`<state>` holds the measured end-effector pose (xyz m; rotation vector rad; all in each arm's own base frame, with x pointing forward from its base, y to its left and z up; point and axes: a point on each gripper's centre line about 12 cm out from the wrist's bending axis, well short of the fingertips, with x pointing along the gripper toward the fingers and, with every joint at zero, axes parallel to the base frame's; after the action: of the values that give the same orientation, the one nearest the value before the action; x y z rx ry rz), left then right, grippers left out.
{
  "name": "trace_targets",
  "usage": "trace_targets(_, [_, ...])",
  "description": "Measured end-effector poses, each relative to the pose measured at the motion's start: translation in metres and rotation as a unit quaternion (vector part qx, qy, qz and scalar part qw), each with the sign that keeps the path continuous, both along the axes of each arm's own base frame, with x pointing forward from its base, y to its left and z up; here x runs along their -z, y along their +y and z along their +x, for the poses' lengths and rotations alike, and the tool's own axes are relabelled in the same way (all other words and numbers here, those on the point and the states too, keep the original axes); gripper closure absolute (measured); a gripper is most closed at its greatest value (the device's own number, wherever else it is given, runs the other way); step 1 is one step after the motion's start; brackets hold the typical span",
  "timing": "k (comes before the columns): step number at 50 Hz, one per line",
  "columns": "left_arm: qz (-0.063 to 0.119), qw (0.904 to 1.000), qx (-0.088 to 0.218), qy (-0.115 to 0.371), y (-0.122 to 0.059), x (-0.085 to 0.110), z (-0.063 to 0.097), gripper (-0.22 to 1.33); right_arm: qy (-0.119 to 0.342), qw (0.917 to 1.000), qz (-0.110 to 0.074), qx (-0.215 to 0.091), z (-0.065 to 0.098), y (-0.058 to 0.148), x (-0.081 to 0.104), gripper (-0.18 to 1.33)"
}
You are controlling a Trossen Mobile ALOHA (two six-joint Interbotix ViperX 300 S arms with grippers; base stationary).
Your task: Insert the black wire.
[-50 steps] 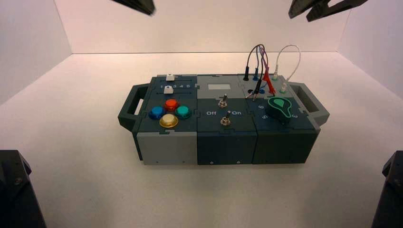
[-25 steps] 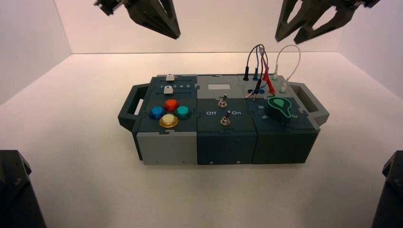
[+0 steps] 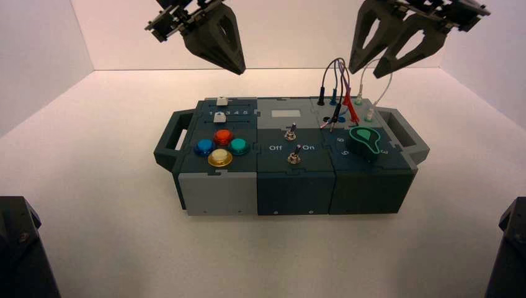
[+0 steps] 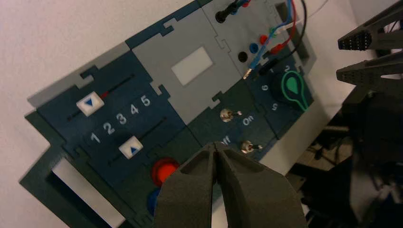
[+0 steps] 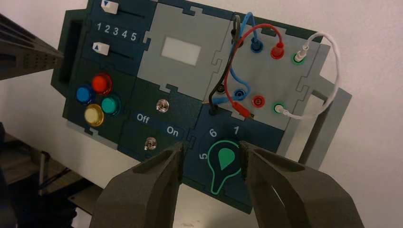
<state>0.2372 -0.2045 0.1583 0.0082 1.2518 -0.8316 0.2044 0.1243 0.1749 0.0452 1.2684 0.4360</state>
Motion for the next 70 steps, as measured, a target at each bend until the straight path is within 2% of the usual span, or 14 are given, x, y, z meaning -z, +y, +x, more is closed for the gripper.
trace_targets(7, [0.001, 0.9999, 0.012, 0.006, -0.003, 0.009, 0.003, 1.28, 0.013, 0.9999, -0.004, 0.004, 0.004, 0.002, 0.009, 0.02])
trace_targets(16, [-0.017, 0.9996, 0.022, 0.004, -0.007, 0.008, 0.002, 1.28, 0.012, 0.9999, -0.004, 0.008, 0.006, 0.003, 0.012, 0.02])
trace_targets(21, [-0.045, 0.9981, 0.042, 0.008, -0.013, 0.008, 0.001, 1.28, 0.013, 0.9999, -0.004, 0.010, 0.008, 0.003, 0.014, 0.02])
trace_targets(24, [-0.071, 0.9962, 0.049, 0.015, -0.018, 0.010, -0.001, 1.28, 0.013, 0.9999, -0.004, 0.009, 0.008, 0.004, 0.014, 0.02])
trace_targets(29, [-0.093, 0.9942, 0.044, 0.031, -0.021, 0.015, -0.005, 1.28, 0.011, 0.9999, -0.003, 0.010, 0.009, 0.004, 0.014, 0.02])
trace_targets(33, [-0.096, 0.9936, 0.042, 0.041, -0.020, 0.020, -0.008, 1.28, 0.010, 0.9999, -0.003, 0.011, 0.009, 0.004, 0.014, 0.02])
trace_targets(44, [-0.093, 0.9934, 0.040, 0.055, -0.017, 0.027, -0.015, 1.28, 0.008, 0.9999, -0.002, 0.011, 0.009, 0.004, 0.014, 0.02])
trace_targets(70, [-0.103, 0.9926, 0.030, 0.057, -0.017, 0.024, -0.016, 1.28, 0.001, 0.9999, 0.000, 0.013, 0.009, 0.003, 0.013, 0.02])
